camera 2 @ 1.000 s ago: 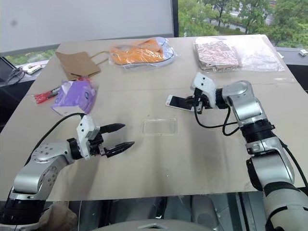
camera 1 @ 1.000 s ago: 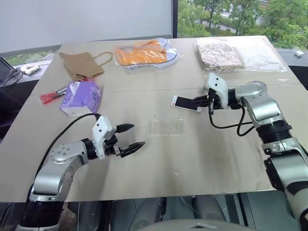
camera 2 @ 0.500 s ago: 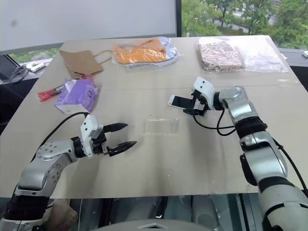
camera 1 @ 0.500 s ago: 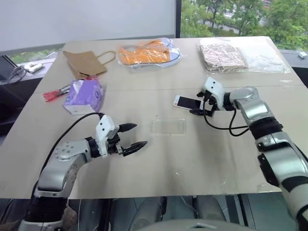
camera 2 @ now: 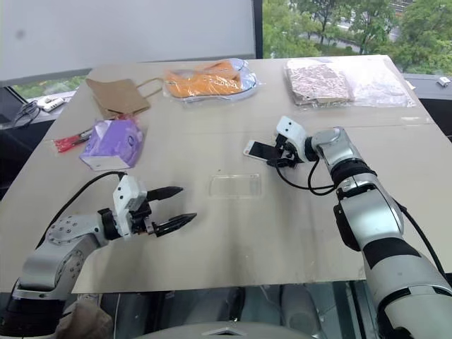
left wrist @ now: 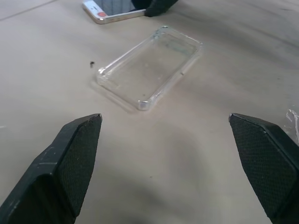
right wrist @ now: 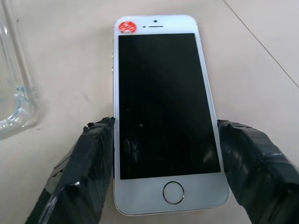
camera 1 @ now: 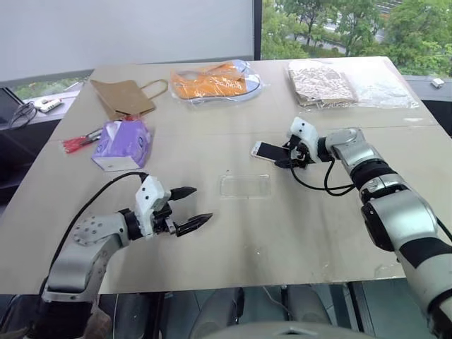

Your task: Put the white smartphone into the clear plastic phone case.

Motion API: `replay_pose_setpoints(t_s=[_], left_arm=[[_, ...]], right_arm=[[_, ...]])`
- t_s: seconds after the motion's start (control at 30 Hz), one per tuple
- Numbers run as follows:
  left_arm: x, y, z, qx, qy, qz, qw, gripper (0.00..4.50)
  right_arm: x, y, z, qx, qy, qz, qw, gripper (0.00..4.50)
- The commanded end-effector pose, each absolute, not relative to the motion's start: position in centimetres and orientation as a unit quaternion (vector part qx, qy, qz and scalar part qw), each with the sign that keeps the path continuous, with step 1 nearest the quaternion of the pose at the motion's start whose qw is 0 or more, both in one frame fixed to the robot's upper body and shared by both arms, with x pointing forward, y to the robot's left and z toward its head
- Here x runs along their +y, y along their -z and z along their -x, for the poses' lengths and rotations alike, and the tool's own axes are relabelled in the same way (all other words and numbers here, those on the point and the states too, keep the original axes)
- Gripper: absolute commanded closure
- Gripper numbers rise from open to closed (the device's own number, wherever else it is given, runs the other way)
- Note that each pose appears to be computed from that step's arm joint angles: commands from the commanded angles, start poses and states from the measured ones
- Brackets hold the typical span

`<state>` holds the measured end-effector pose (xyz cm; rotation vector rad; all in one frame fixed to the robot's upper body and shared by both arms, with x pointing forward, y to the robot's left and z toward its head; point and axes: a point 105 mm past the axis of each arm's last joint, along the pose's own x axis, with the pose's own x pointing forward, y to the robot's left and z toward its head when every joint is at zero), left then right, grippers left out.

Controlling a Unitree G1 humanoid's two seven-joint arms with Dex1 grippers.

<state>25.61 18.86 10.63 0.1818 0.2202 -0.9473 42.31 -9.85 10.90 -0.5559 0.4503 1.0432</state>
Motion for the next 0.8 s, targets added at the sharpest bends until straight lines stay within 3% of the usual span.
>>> replay_pose_setpoints(t_s=[0.03,0.2,0.37,0.6,0.8], left_arm=[[18.9,-11.8,-25.4,0.087,0.453,-0.1,0.882,0.0],[18.8,-11.7,-25.3,0.088,0.453,-0.098,0.882,0.0],[18.6,-11.7,-25.4,0.086,0.455,-0.096,0.881,0.0],[18.4,-11.6,-25.6,0.087,0.462,-0.095,0.877,0.0],[18.2,-11.7,-26.0,0.084,0.467,-0.096,0.875,0.0]], right_arm=[[-11.1,-7.6,-41.0,0.273,-0.493,0.269,0.781,1.57],[-11.6,-7.8,-41.1,0.266,-0.487,0.268,0.787,1.6],[-12.1,-10.3,-41.2,0.224,-0.507,0.241,0.796,1.71],[-13.6,-9.8,-38.4,0.243,-0.553,0.249,0.757,1.72],[-14.1,-9.8,-36.7,0.235,-0.55,0.259,0.759,1.72]])
